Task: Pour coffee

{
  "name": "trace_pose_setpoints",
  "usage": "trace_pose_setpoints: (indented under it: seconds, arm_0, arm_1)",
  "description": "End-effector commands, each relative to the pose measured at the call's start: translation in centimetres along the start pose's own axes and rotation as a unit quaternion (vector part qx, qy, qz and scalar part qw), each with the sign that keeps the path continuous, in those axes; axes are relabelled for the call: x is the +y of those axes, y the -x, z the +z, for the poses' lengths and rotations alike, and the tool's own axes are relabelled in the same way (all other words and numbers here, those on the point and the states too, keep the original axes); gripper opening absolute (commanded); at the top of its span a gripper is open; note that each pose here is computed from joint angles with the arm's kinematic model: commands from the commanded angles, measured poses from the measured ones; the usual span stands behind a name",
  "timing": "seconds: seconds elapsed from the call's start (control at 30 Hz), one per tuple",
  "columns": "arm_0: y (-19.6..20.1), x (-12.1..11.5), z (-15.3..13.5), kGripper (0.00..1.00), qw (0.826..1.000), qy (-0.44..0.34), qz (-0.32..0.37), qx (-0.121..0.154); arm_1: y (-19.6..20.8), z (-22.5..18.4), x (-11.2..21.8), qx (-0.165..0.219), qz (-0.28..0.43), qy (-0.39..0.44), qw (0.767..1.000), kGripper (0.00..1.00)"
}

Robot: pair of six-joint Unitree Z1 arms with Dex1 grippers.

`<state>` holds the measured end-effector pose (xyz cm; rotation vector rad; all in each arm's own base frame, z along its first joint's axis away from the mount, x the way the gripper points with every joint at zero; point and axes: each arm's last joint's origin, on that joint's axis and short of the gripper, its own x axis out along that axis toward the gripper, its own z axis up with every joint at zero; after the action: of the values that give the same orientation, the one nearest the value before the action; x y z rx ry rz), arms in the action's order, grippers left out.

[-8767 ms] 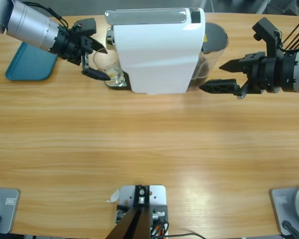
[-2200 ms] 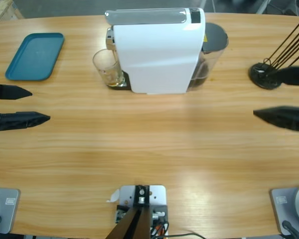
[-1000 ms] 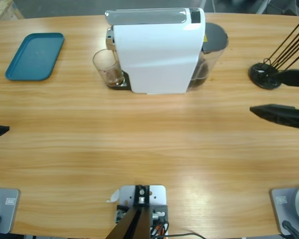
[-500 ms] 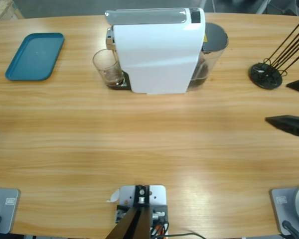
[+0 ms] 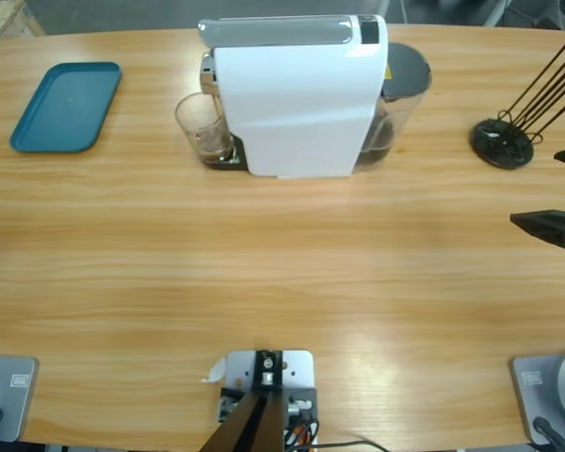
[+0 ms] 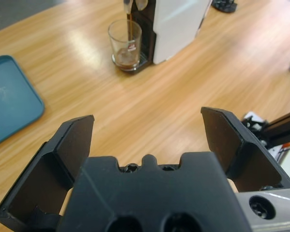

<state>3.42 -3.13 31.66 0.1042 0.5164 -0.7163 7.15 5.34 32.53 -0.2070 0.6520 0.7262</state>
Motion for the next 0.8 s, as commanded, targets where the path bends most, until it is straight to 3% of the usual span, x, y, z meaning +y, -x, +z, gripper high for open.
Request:
trace_pose_setpoints:
  seconds: [0.03, 0.27, 0.33, 0.43, 0.53, 0.67, 0.8]
  arm_0:
    - [-1.0, 0.2, -0.3, 1.000, 1.000, 0.010, 0.002, 0.025]
    - [-1.7, 0.3, 0.1, 0.996, 0.999, 0.009, -0.005, 0.039]
    - [-2.7, 0.4, -0.1, 0.996, 0.999, 0.002, -0.018, 0.030]
    - [-3.9, 0.7, 0.5, 0.997, 0.998, 0.007, -0.016, 0.058]
    - [-2.8, 0.5, 0.0, 0.996, 0.999, -0.006, -0.005, 0.032]
    - [-3.0, 0.8, -0.1, 0.996, 0.999, -0.018, 0.009, 0.039]
    - [-2.3, 0.8, -0.6, 0.996, 0.999, -0.035, 0.027, 0.016]
  arm_1:
    - [0.0, 0.0, 0.0, 0.006, -0.004, 0.007, 1.000, 0.991]
    - [0.2, -0.2, 0.1, 0.002, -0.005, 0.008, 1.000, 0.977]
    - [0.2, -0.2, 0.1, 0.000, -0.005, 0.008, 1.000, 0.964]
    - [0.3, -0.2, 0.1, 0.000, -0.005, 0.008, 1.000, 0.964]
    - [0.2, -0.2, 0.1, 0.000, -0.005, 0.008, 1.000, 0.964]
    - [-0.1, 0.0, 0.0, 0.007, -0.004, 0.007, 1.000, 0.964]
    - [-0.2, 0.0, 0.0, 0.010, -0.004, 0.006, 1.000, 0.964]
